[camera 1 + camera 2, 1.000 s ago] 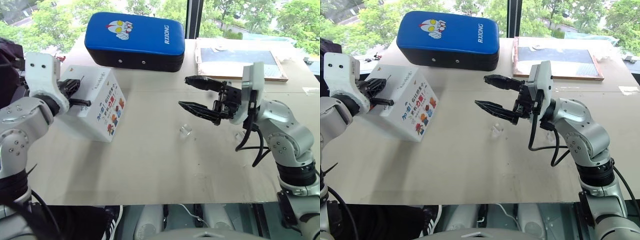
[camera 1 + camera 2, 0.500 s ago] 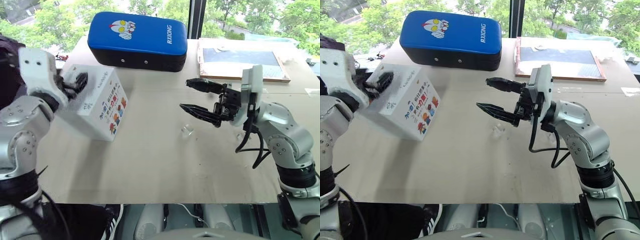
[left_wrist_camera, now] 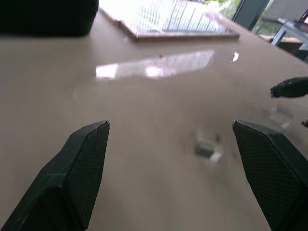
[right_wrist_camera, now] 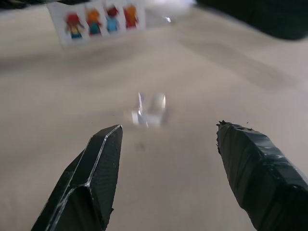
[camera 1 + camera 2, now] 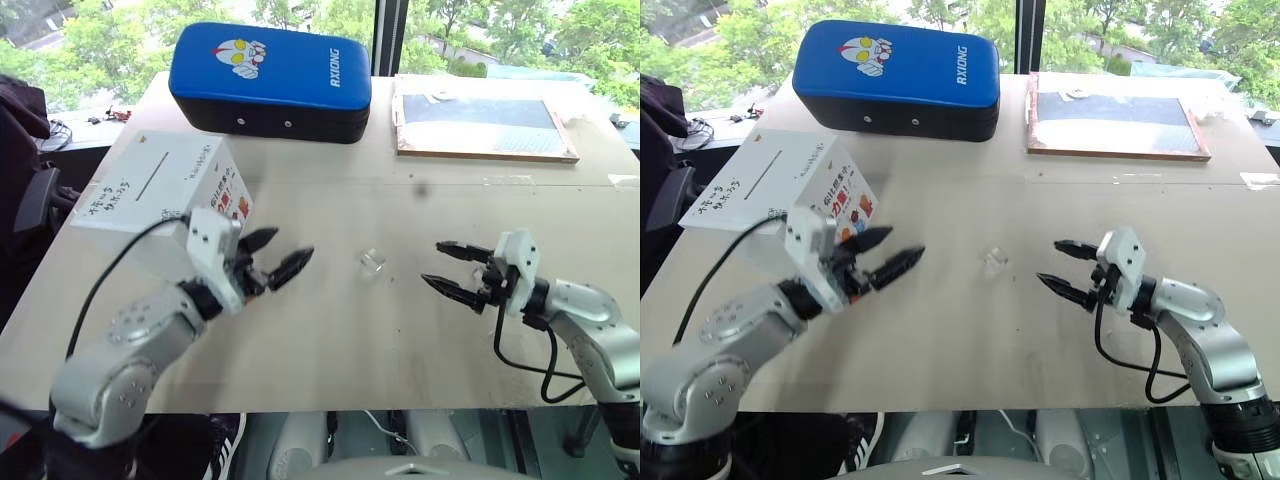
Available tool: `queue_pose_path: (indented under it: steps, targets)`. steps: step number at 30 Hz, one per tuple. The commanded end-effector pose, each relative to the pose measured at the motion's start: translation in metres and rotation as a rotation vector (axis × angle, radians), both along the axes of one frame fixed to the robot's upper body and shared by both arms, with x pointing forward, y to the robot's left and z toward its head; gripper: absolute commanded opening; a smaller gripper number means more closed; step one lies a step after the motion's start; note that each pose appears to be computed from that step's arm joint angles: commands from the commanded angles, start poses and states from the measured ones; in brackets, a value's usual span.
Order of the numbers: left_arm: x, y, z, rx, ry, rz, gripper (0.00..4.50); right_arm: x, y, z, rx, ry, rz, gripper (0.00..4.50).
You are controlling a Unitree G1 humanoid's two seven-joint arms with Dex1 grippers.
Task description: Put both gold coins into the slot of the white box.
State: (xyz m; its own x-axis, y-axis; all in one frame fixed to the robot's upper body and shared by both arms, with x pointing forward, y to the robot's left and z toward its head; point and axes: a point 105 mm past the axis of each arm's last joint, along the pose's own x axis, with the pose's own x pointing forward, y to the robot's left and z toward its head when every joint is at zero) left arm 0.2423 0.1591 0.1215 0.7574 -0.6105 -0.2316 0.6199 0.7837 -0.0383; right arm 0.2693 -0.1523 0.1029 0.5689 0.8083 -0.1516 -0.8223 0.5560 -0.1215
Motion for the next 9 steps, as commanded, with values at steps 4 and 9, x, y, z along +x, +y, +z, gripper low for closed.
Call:
queue_pose_path:
  steps: [4, 9]
  targets:
    - [-0.005, -0.005, -0.029, 0.112, -0.075, -0.020, 4.16, -0.007, -0.014, -0.014, -0.002, -0.007, -0.037, 3.34]
    - [-0.004, -0.007, -0.038, 0.103, -0.096, -0.018, 4.16, -0.012, -0.016, -0.016, 0.028, -0.001, -0.067, 3.34]
